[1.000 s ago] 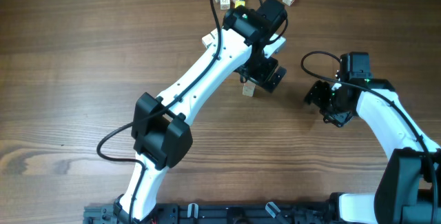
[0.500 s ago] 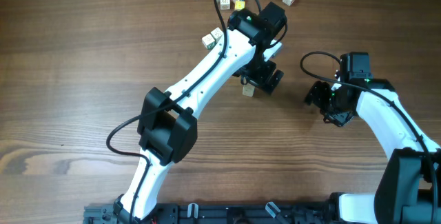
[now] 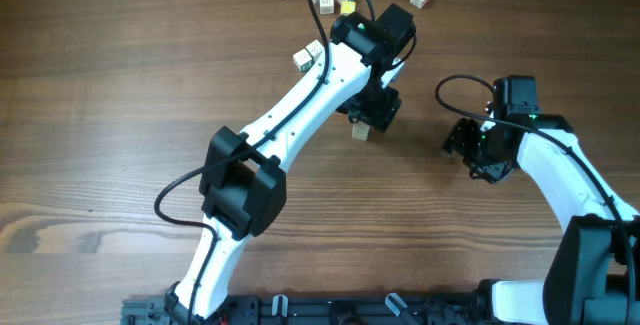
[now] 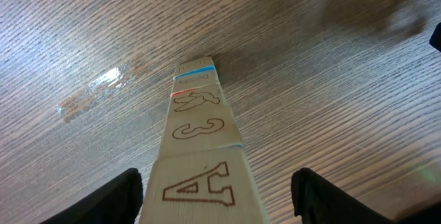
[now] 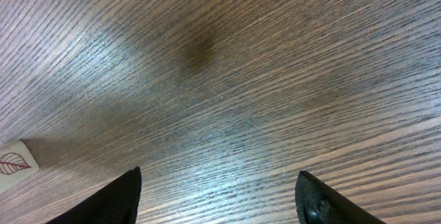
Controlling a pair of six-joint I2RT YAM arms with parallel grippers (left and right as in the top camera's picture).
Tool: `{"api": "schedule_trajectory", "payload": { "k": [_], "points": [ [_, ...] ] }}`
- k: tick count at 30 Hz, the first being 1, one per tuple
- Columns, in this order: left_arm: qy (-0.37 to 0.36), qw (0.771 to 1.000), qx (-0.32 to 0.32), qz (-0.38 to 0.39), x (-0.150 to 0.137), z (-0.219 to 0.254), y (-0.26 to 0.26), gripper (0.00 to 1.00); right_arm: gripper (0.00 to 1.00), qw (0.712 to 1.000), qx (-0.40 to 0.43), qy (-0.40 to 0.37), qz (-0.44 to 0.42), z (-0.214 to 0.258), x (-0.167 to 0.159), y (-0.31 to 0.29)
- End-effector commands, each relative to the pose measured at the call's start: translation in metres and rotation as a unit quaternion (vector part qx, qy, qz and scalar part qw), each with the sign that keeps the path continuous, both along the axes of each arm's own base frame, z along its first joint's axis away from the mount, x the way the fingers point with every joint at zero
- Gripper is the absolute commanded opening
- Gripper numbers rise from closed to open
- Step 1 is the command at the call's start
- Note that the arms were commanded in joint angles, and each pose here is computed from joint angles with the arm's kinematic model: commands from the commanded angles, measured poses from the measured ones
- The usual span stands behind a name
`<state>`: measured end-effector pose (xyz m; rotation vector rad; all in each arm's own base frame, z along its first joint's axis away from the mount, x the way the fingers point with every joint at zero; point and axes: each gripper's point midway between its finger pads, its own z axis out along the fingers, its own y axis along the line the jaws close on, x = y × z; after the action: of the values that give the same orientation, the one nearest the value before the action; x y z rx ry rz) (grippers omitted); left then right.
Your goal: Form a tower
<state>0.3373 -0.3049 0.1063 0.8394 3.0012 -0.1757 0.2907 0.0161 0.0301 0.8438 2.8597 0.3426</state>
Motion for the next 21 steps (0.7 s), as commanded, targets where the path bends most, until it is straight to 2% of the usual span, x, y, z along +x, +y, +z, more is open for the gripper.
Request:
{"api": "schedule_trajectory", "payload": {
  "k": [1, 10, 21],
  "points": [
    [0.002, 1.000, 0.010, 0.004, -0.0010, -0.0046, 0.0014, 0.69, 0.71, 1.000, -0.009, 0.003, 0.002, -0.0021, 0.0013, -0.0039],
    [0.003, 1.000, 0.010, 0.011, -0.0011, -0.0046, 0.0017, 0.58, 0.71, 1.000, -0.009, 0.003, 0.003, -0.0021, 0.0013, -0.0039],
    [0.004, 1.000, 0.011, 0.011, -0.0013, -0.0046, 0.0018, 0.50, 0.70, 1.000, -0.009, 0.003, 0.003, -0.0021, 0.0014, -0.0040]
  ]
}}
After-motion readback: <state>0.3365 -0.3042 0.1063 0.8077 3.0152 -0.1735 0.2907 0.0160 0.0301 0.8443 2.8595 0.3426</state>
